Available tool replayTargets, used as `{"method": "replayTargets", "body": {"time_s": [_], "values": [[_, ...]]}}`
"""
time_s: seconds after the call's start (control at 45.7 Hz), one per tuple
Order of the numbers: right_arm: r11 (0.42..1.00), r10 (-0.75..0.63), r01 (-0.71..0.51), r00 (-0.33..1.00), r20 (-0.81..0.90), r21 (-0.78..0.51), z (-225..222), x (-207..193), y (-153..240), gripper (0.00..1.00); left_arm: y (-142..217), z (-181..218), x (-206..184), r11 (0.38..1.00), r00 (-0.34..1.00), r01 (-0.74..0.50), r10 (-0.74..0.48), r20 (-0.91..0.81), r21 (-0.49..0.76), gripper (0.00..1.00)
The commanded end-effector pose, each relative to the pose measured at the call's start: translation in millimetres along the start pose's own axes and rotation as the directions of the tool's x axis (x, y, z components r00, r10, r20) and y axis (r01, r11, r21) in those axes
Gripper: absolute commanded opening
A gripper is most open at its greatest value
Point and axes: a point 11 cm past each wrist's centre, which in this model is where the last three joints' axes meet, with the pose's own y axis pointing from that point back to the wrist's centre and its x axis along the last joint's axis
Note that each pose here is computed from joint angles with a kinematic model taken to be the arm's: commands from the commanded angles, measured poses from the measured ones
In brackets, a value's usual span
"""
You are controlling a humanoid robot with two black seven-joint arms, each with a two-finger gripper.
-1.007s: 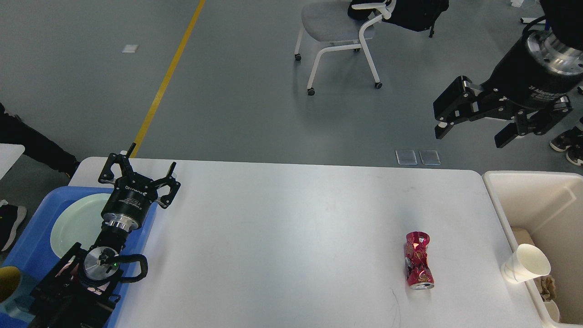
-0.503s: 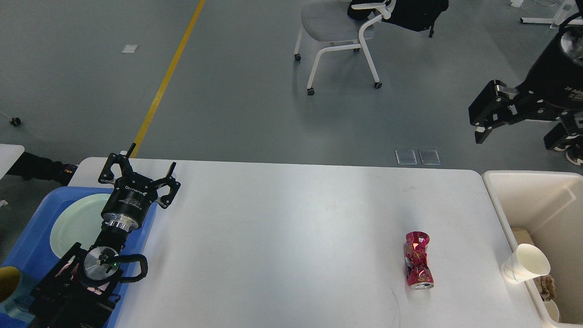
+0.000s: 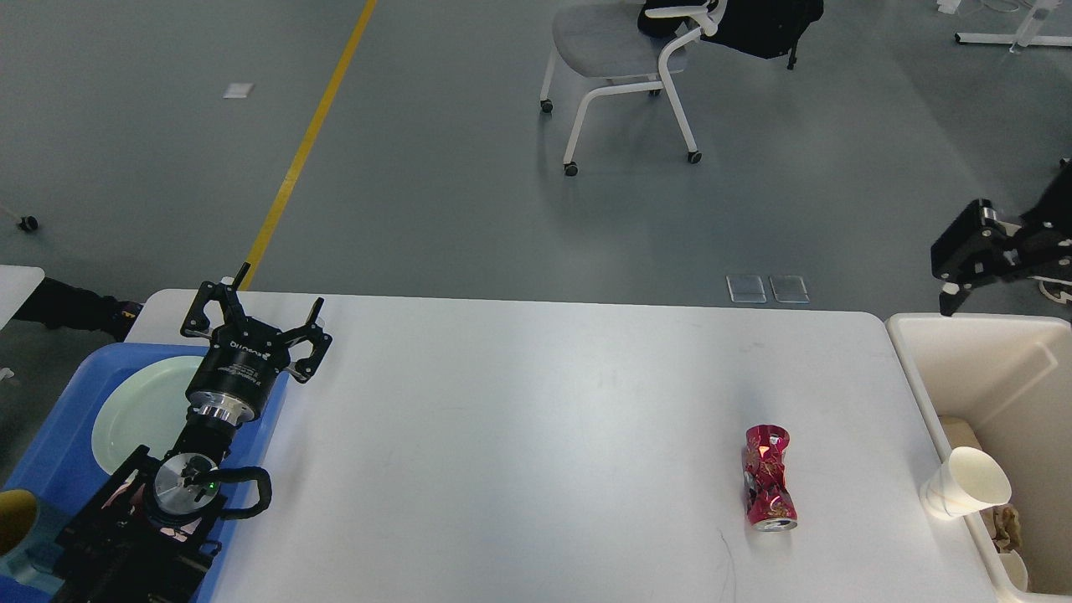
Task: Tidy desktop
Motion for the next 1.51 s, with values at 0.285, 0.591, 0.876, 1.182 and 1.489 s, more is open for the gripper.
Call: {"method": "replayTargets", "body": {"time_s": [0.285, 0.591, 0.876, 1.182, 1.489], "values": [[0.996, 0.086, -0.070, 0.946, 0.312, -0.061, 75, -8, -160, 1.00, 0, 0, 0, 1.000, 1.000, 0.000, 0.000, 0.000, 0.000, 0.96], [0.994, 0.105, -0.108, 0.896, 0.431, -0.017, 73, -15, -231, 1.00, 0, 0, 0, 1.000, 1.000, 0.000, 0.000, 0.000, 0.000, 0.96], [0.989, 0.149, -0.128, 0.875, 0.460, -0.076, 97, -13, -246, 1.00, 0, 0, 0, 1.000, 1.000, 0.000, 0.000, 0.000, 0.000, 0.96], [0.984, 0.176, -0.140, 0.868, 0.465, -0.113, 100, -18, -274, 1.00, 0, 0, 0, 1.000, 1.000, 0.000, 0.000, 0.000, 0.000, 0.96], [0.985, 0.173, -0.154, 0.822, 0.542, -0.080, 92, -20, -285, 0.91, 0, 0, 0, 1.000, 1.000, 0.000, 0.000, 0.000, 0.000, 0.96]]}}
